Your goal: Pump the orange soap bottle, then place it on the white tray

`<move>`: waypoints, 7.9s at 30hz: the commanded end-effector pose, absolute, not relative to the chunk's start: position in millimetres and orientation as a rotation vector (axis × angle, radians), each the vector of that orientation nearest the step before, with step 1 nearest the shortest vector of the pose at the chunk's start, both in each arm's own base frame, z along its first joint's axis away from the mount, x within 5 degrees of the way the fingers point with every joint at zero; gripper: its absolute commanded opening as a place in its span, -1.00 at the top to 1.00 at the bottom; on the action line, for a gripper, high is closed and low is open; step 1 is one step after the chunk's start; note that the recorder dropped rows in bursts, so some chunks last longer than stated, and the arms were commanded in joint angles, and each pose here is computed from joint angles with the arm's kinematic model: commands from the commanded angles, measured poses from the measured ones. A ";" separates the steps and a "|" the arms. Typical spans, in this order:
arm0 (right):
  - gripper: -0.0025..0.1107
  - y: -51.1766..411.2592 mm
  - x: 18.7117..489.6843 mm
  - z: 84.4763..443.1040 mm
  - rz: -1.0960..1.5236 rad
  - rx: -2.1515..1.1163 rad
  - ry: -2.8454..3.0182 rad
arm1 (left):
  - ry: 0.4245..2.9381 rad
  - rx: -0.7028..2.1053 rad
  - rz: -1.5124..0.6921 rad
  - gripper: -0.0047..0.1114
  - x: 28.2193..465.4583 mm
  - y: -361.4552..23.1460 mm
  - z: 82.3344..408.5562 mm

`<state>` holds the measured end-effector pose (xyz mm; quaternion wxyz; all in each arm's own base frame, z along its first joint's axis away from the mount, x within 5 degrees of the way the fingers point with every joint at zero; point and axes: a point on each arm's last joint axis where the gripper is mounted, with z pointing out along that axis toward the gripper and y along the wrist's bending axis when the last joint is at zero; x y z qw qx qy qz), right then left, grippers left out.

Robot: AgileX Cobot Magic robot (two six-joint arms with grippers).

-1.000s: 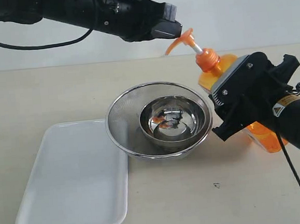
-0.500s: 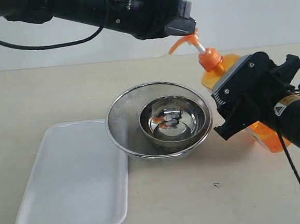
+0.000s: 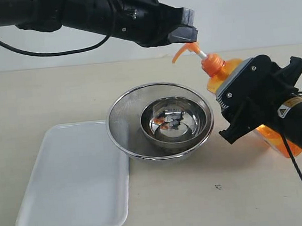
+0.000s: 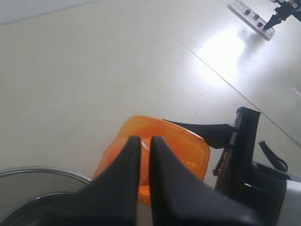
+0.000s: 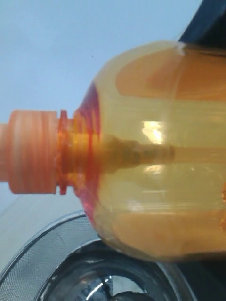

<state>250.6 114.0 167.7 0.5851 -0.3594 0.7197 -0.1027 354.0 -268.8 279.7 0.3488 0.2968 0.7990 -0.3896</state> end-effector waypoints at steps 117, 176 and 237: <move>-0.43 104.0 244.6 159.1 0.190 -0.101 1.910 | 1.599 0.340 -0.872 0.84 56.6 -59.4 279.8; 0.96 116.6 166.0 315.8 0.446 -0.313 1.394 | 1.684 0.179 -0.721 0.84 69.3 -47.0 245.7; -0.10 364.2 211.1 172.5 0.513 -0.517 1.541 | 1.674 -0.099 -0.442 0.84 81.8 -18.1 227.6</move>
